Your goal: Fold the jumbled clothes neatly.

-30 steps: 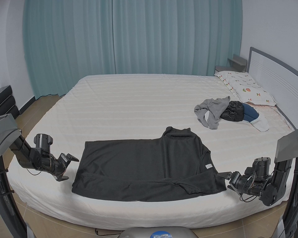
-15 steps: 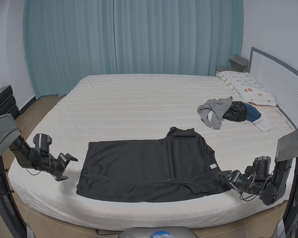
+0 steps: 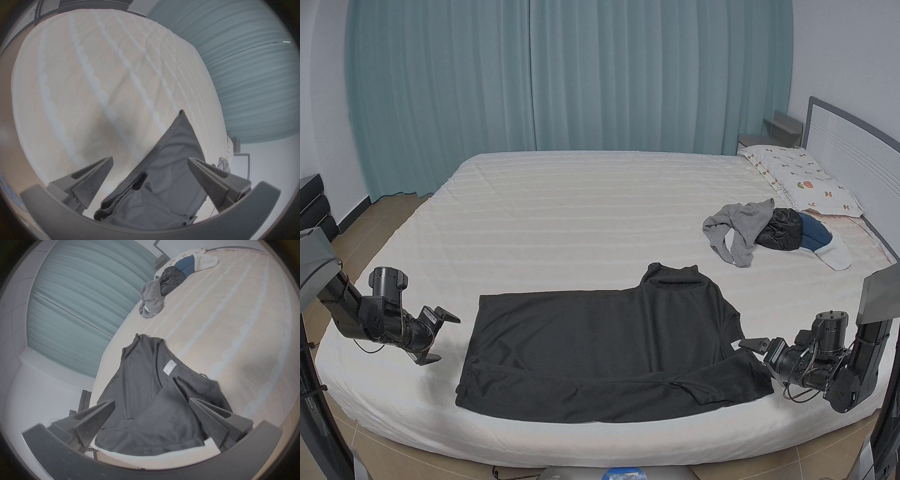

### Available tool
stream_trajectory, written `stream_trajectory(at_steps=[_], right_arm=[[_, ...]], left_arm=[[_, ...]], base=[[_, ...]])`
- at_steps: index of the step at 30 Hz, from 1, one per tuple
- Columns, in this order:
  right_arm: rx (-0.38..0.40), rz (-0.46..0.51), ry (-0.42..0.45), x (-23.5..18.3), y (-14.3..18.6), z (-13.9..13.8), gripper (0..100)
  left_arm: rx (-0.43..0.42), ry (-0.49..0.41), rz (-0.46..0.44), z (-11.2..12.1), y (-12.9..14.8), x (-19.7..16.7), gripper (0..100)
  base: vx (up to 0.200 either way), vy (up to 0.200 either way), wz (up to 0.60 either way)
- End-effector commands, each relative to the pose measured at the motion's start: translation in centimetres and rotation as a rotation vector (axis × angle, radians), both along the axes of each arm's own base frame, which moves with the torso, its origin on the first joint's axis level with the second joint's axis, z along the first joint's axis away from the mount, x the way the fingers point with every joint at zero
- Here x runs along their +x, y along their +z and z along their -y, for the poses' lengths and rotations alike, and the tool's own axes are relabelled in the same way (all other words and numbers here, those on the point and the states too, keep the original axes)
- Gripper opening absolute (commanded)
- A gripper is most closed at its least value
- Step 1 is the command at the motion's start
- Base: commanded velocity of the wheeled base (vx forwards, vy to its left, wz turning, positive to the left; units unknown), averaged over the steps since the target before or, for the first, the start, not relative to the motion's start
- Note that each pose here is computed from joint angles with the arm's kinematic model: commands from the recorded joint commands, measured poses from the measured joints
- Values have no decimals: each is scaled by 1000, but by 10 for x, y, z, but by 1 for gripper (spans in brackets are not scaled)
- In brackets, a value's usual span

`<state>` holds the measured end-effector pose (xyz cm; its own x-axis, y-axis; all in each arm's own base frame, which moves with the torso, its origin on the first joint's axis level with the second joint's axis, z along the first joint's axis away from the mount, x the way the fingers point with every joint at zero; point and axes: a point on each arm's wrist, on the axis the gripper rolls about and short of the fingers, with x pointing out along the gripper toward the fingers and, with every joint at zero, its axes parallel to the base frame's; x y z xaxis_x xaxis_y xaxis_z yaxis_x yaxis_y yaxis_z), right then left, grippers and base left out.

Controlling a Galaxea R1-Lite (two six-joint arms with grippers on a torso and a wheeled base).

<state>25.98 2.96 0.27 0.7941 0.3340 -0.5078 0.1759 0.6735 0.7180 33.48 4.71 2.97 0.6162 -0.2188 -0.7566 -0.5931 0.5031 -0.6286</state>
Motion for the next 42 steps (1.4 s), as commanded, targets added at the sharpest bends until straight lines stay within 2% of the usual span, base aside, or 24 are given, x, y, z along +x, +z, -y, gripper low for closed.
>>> stream_trajectory(at_steps=[1, 8, 19, 26, 32, 36, 42], right_arm=[[2, 4, 1, 0, 1, 0, 100], [1, 3, 4, 0, 1, -1, 100], [2, -5, 6, 0, -1, -2, 100], [34, -7, -10, 2, 0, -2, 100], [68, -13, 10, 2, 2, -3, 100], [83, -23, 21, 2, -1, -2, 100], [163, -20, -33, 8, 4, 6, 100]], left_arm=[[-8, 8, 14, 1, 4, 1, 100], [-16, -1, 4, 4, 4, 0, 100], [-14, -14, 7, 10, 10, -6, 100], [-3, -14, 51, 9, 21, -2, 100], [12, -26, 129, 9, 35, 18, 100], [27, -61, 156, 7, 29, 38, 100], [132, -194, 180, 9, -2, 70, 100]], base=[[0, 0, 0], [0, 0, 0], [0, -182, 0], [0, 0, 0], [0, 0, 0], [0, 0, 0], [0, 0, 0]])
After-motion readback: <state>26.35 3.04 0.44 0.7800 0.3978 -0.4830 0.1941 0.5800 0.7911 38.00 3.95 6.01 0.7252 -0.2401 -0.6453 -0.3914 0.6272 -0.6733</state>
